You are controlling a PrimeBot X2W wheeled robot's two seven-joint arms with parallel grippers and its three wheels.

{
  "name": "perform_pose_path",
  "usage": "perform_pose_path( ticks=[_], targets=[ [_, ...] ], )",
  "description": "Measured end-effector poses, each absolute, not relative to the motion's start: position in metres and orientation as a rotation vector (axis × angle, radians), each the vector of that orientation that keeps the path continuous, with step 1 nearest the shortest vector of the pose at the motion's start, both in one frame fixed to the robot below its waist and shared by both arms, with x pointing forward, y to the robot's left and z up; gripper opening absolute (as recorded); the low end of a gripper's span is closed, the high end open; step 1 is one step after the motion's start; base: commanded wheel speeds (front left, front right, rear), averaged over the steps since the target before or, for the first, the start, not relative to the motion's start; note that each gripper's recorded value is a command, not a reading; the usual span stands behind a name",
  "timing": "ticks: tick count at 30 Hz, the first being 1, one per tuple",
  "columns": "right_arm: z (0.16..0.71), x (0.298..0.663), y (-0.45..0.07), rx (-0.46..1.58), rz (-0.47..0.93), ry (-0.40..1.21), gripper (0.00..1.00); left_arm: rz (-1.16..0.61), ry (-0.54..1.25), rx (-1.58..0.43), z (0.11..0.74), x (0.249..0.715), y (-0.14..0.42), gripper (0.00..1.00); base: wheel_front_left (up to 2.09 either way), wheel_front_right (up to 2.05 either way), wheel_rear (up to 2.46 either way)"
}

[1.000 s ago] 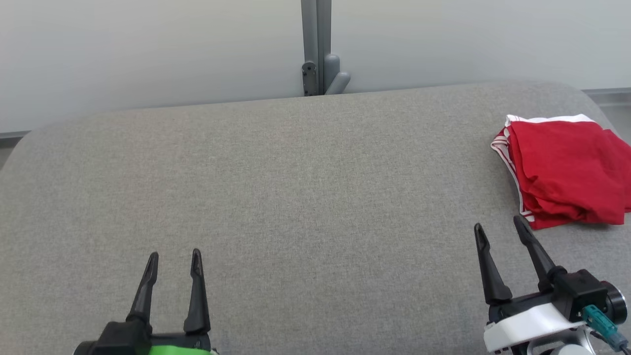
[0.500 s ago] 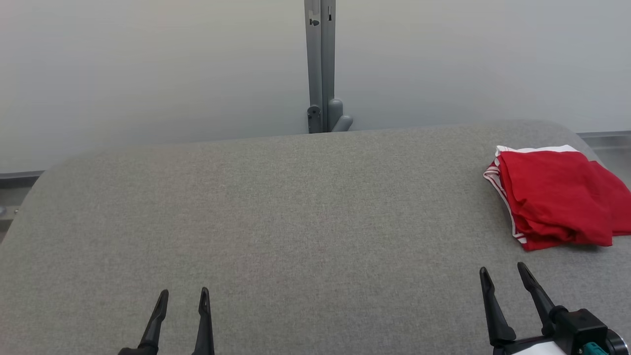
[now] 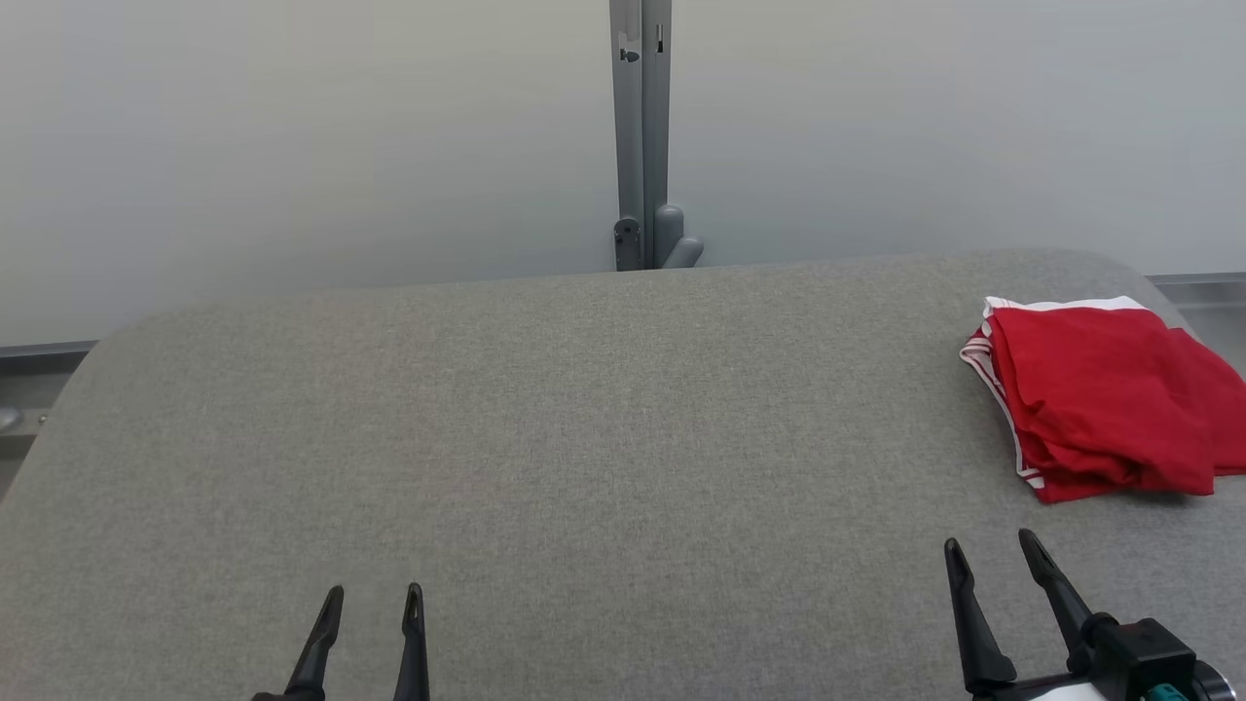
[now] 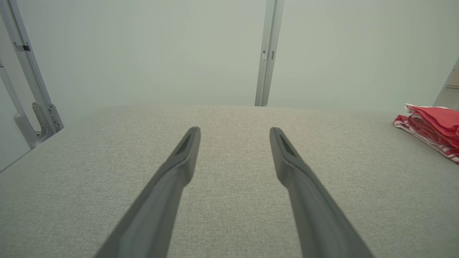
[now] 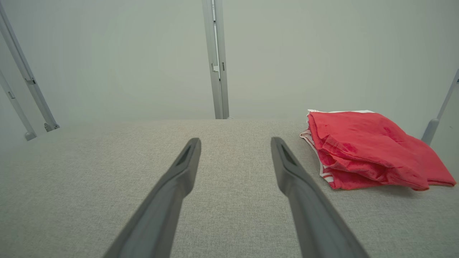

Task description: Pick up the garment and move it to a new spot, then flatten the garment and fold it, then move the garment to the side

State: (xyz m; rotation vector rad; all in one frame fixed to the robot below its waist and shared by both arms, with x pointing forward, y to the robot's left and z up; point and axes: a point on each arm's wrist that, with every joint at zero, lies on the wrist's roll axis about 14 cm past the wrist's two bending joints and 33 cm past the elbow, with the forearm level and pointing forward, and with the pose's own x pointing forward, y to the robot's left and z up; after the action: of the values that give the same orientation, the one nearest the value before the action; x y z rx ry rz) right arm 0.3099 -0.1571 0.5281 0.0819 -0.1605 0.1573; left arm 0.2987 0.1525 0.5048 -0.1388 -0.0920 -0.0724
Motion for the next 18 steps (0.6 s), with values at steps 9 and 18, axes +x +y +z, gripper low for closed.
perform_pose_path(
  ticks=[9, 18],
  targets=[
    [0.506, 0.306, -0.155, 0.113, 0.153, -0.088, 0.00, -0.048, -0.016, -0.159, 0.482, 0.295, 0.156, 0.00, 0.00, 0.00, 0.00],
    [0.504, 0.315, -0.161, 0.286, 0.114, -0.066, 0.00, 0.008, 0.042, -0.320, 0.474, 0.303, 0.170, 0.00, 0.00, 0.00, 0.00]
  ],
)
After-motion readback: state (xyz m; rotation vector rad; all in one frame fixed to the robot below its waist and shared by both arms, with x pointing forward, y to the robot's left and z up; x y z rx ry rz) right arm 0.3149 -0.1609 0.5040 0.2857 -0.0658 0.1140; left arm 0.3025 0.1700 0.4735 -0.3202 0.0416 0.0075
